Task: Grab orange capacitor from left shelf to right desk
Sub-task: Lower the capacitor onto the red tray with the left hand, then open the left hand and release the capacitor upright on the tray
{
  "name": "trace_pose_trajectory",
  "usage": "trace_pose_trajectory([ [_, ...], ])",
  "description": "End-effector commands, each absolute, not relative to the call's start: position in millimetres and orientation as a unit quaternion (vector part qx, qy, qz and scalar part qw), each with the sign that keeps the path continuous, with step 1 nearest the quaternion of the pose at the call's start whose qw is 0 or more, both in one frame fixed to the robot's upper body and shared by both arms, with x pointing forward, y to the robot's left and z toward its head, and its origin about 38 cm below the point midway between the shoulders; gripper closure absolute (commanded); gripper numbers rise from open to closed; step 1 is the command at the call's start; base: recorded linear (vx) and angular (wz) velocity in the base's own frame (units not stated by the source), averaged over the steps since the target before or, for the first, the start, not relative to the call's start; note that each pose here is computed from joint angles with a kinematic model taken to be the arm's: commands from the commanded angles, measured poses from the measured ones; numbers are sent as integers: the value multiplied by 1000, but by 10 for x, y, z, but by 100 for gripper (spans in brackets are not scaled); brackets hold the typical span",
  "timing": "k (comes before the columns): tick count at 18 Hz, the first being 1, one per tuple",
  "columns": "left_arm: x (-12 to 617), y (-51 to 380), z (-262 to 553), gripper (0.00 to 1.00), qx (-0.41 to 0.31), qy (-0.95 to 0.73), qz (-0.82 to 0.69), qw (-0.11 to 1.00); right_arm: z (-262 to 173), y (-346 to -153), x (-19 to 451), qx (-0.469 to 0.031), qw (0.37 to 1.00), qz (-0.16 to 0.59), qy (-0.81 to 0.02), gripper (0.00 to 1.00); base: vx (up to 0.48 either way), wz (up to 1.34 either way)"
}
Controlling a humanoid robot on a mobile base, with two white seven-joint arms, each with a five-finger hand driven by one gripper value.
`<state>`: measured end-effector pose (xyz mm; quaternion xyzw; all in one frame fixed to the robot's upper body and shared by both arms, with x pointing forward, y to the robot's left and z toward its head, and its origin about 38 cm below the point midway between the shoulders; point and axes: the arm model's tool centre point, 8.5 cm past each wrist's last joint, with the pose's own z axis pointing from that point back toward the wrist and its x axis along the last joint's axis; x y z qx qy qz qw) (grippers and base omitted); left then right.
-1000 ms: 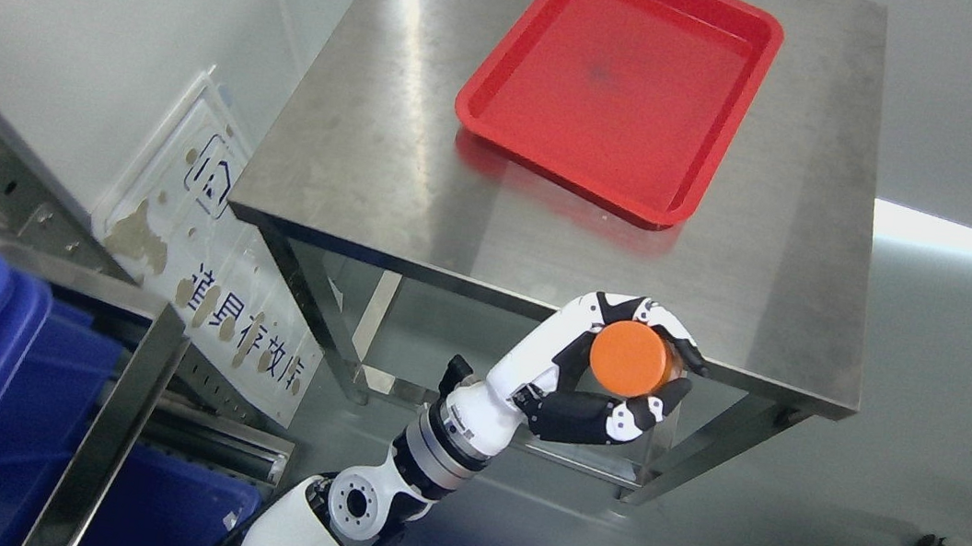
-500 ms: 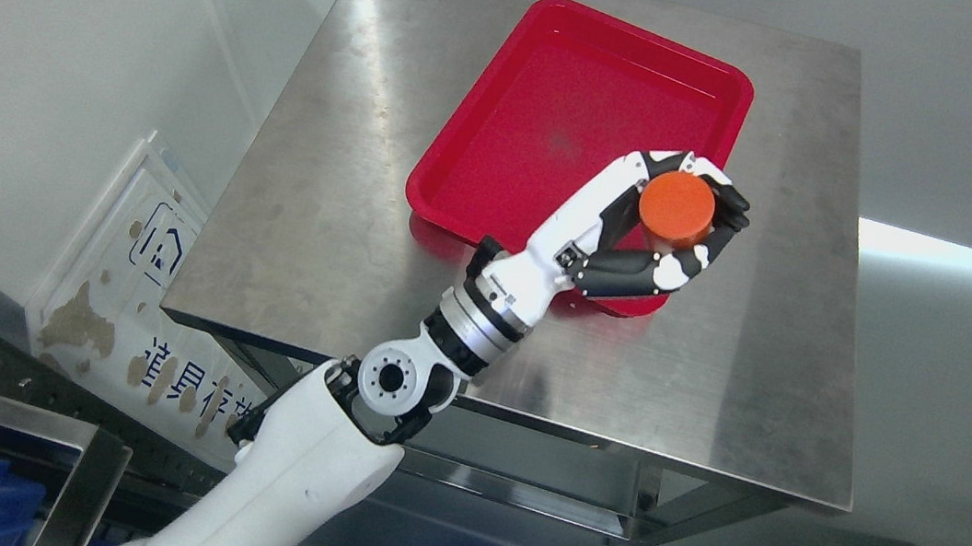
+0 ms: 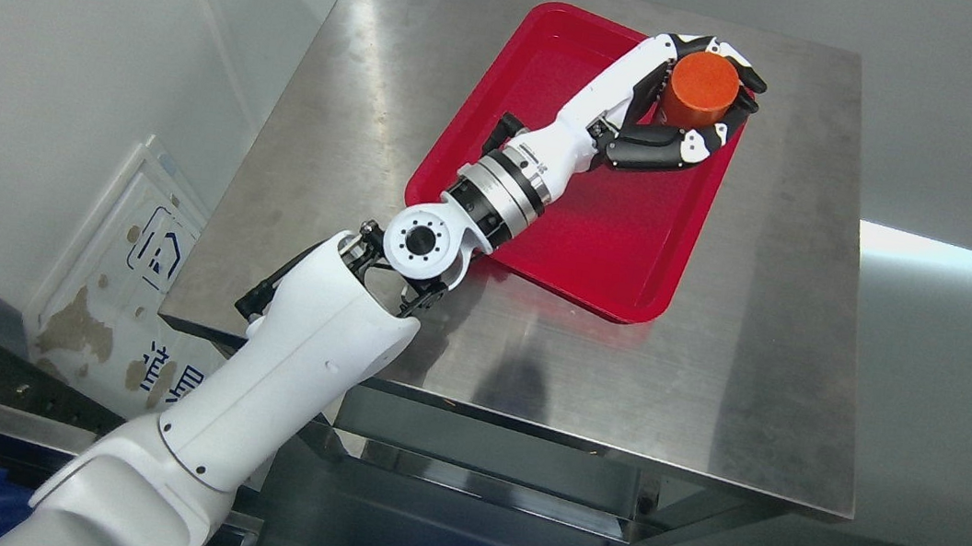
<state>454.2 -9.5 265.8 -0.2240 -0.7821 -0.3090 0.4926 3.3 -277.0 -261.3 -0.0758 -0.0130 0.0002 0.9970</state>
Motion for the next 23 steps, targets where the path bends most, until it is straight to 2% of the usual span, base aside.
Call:
trace_pose_trajectory([
  [1,5061,140,2189,93,-157,-731,-325,578,-2604,-2884,-64,-85,996,-2,-9,0,-12,0],
  [10,5052,132,2148,81,-158,-727,-327,583,-2604,-2884,-64,-85,996,-2,-9,0,0,0],
  [11,5052,132,2148,79,-158,-727,-327,583,-2604,-2884,-64,-85,996,-2,-9,0,0,0],
  [14,5049,131,2137,60,-159,-725,-328,584,-2604,-2884,-64,-85,996,-2,-9,0,0,0],
  [16,5057,144,2125,55,-157,-722,-327,590,-2604,-2884,-64,-85,996,-2,-9,0,0,0],
  [19,5103,214,2177,53,-156,-727,-312,592,-2604,-2884,-64,-85,996,-2,-9,0,0,0],
  [20,5130,258,2233,50,-156,-732,-303,590,-2604,-2884,-64,-85,996,-2,-9,0,0,0],
  [23,5307,484,2646,20,-148,-763,-260,573,-2604,-2884,-54,-85,996,-2,-10,0,0,0],
])
